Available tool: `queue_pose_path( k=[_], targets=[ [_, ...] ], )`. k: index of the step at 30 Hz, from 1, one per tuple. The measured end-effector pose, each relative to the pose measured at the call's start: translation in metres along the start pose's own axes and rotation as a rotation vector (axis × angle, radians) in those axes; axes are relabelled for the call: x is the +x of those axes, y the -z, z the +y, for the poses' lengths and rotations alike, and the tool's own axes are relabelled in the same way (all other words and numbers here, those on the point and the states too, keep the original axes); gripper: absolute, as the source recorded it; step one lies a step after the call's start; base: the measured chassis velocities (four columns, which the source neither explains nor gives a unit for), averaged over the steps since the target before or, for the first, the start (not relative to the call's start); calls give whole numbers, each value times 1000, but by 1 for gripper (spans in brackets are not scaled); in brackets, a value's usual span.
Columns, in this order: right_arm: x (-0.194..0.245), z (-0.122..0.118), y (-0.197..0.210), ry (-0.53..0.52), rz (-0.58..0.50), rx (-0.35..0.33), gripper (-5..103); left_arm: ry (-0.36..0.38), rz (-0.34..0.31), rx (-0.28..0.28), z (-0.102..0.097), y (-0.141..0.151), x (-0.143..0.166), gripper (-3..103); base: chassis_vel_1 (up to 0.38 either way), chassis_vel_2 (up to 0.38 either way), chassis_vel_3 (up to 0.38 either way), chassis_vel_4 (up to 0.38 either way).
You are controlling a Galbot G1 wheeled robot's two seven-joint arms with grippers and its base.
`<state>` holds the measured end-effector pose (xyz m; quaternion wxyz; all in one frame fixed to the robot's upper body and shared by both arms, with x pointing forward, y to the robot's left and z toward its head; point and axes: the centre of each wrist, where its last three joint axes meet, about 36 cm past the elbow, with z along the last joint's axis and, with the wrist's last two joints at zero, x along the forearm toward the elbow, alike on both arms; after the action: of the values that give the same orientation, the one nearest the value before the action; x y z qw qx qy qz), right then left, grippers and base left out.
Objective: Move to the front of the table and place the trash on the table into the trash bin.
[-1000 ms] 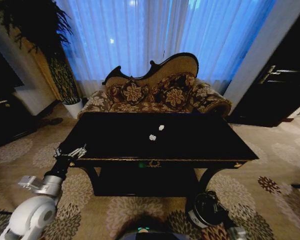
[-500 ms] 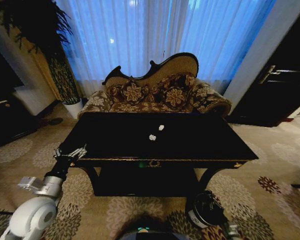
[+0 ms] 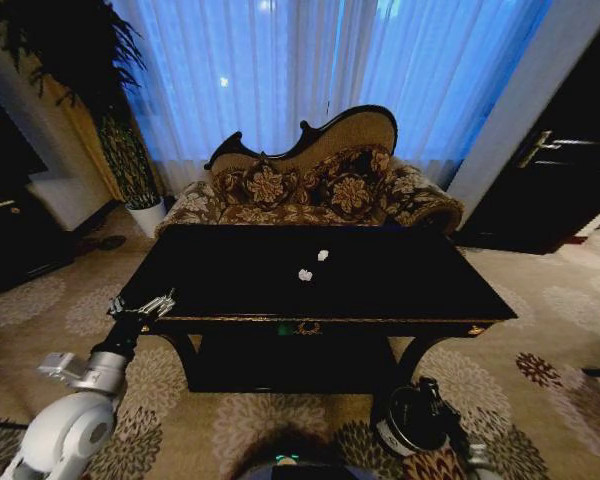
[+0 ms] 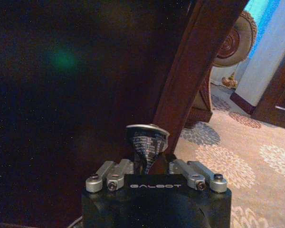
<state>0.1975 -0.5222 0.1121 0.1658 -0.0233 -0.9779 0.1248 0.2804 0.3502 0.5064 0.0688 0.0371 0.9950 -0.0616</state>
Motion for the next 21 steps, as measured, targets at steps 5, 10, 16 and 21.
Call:
queue_pose_path(
  k=[5, 10, 16, 21],
  targets=[
    [9, -2, -4, -6, 11, 0, 44, 3, 4, 1, 2, -1, 0, 100, 0, 0, 0, 0],
    [9, -3, -3, -10, 7, -1, 61, 2, 4, 2, 1, -1, 0, 100, 0, 0, 0, 0],
    [12, -4, -1, -14, -6, -4, 88, 2, 6, 4, 1, -1, 2, 100, 0, 0, 0, 0],
    [21, -5, 0, -21, -10, -11, 99, 0, 4, 9, -1, 0, 3, 100, 0, 0, 0, 0]
  ],
)
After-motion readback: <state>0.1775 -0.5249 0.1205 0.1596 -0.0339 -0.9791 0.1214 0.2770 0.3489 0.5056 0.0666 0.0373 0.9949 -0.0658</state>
